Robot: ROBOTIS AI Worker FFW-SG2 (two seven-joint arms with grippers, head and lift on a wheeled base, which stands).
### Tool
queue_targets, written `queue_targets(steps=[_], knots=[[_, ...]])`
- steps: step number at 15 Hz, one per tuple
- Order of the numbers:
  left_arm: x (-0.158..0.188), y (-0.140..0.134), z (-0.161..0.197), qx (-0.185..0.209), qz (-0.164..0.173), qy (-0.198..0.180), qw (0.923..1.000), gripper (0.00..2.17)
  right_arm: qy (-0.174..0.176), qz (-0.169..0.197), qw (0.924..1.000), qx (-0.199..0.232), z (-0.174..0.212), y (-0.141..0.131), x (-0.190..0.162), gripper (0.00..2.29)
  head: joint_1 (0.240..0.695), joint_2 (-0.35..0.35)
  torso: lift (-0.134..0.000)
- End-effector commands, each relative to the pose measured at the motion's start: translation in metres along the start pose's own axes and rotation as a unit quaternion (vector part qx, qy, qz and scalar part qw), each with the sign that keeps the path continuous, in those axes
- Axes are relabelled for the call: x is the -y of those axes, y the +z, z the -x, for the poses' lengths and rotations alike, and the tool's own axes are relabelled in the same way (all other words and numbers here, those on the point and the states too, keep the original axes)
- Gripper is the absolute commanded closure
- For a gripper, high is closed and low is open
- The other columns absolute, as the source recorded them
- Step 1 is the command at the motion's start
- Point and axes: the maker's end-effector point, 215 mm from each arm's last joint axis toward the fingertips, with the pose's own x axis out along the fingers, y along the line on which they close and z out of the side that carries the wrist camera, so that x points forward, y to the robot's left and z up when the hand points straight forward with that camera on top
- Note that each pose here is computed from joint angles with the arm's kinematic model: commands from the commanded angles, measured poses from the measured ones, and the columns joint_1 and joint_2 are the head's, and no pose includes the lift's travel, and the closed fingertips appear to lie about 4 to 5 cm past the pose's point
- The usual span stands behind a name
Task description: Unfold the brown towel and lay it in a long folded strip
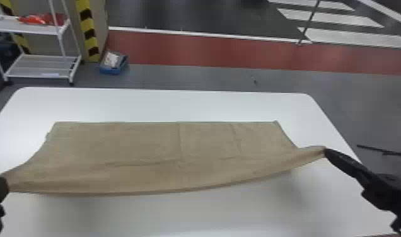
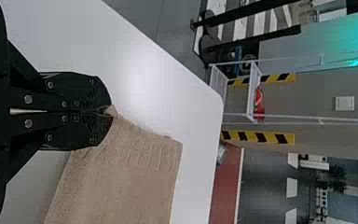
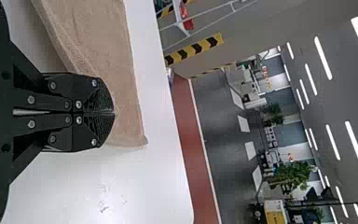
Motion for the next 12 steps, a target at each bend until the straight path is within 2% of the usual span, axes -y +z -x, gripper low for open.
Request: queue_targets(steps=[1, 2, 3, 5, 7, 12], knots=[[-0.003, 0.014, -0.004, 0.014, 0.002, 0.008, 0.9999, 1.42, 0.014, -0.020, 0.9997, 0.008, 0.013, 0.012, -0.009, 1.30, 0.695, -0.126, -0.119], [-0.004, 0.015, -0.007, 0.014, 0.003, 0.009, 0.9999, 1.42, 0.012, -0.021, 0.9997, 0.008, 0.015, 0.012, -0.008, 1.30, 0.695, -0.113, -0.119], [0.000, 0.014, -0.009, 0.012, 0.003, 0.004, 0.9999, 1.42, -0.006, -0.008, 0.9999, -0.001, 0.010, 0.009, 0.002, 1.30, 0.695, -0.107, -0.119], [0.005, 0.010, -0.019, 0.005, 0.005, -0.001, 1.0000, 1.42, -0.028, -0.004, 0.9980, -0.056, -0.017, -0.021, 0.009, 1.30, 0.695, -0.111, -0.119], [0.017, 0.012, -0.031, -0.003, 0.005, -0.005, 1.0000, 1.42, -0.026, 0.004, 0.9965, -0.079, -0.045, -0.030, 0.007, 1.30, 0.695, -0.114, -0.119], [0.018, 0.037, -0.061, 0.009, 0.006, 0.018, 0.9998, 1.42, -0.018, -0.008, 0.9956, -0.091, -0.120, -0.007, 0.019, 1.30, 0.695, -0.078, -0.119]])
